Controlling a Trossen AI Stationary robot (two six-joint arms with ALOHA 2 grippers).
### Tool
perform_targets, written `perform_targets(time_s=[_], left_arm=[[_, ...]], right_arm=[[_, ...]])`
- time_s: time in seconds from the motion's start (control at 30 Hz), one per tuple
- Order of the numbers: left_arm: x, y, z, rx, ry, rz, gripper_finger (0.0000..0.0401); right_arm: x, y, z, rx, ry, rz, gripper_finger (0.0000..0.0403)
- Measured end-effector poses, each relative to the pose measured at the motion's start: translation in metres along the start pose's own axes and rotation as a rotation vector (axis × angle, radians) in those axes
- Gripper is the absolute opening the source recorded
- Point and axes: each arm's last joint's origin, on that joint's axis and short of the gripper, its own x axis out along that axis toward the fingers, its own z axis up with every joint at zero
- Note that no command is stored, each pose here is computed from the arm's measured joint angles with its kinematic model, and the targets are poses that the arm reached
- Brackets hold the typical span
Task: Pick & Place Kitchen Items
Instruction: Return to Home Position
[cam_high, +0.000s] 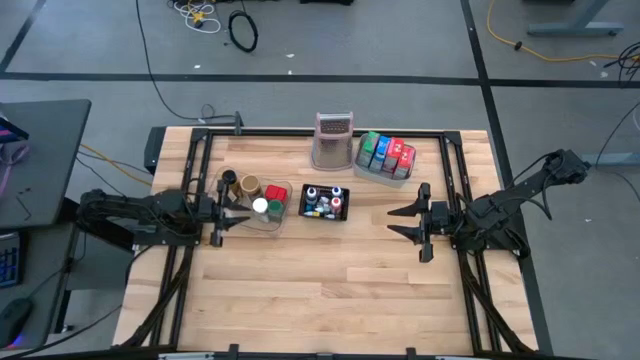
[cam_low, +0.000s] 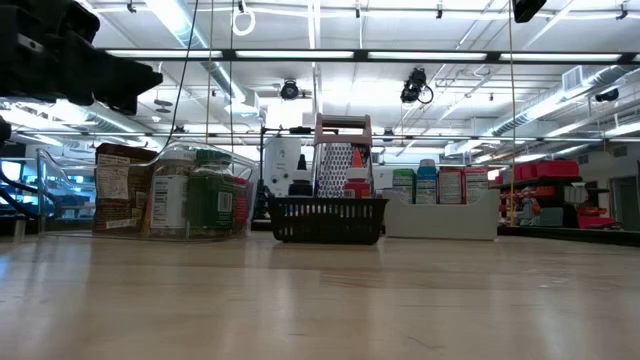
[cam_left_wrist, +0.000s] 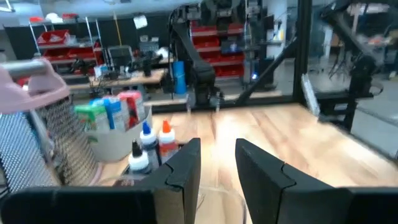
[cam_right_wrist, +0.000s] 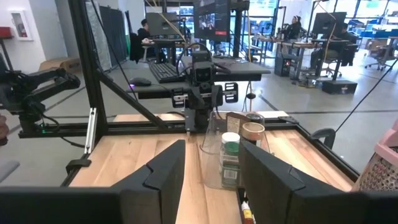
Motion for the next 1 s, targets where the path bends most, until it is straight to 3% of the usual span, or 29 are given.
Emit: perform_targets(time_s=[0.43, 0.73, 0.9, 1.0], left_arm=[[0.000, 0.000, -0.001, -0.077, 0.009, 0.009, 0.0110], [0.000, 0.000, -0.001, 0.016, 0.008, 0.009, 0.0110], [0.000, 0.000, -0.001, 0.074, 0.009, 0.009, 0.0110], [0.000, 0.000, -0.001, 0.097, 0.009, 0.009, 0.0110]], right_arm=[[-0.004, 0.007, -0.002, -0.060, 0.017, 0.046, 0.0160], [-0.011, 0.009, -0.023, -0.128, 0.035, 0.095, 0.0160], [-0.014, 0.013, -0.044, -0.238, -0.020, 0.381, 0.0160], [-0.016, 0.007, -0.051, -0.258, -0.048, 0.447, 0.0160]])
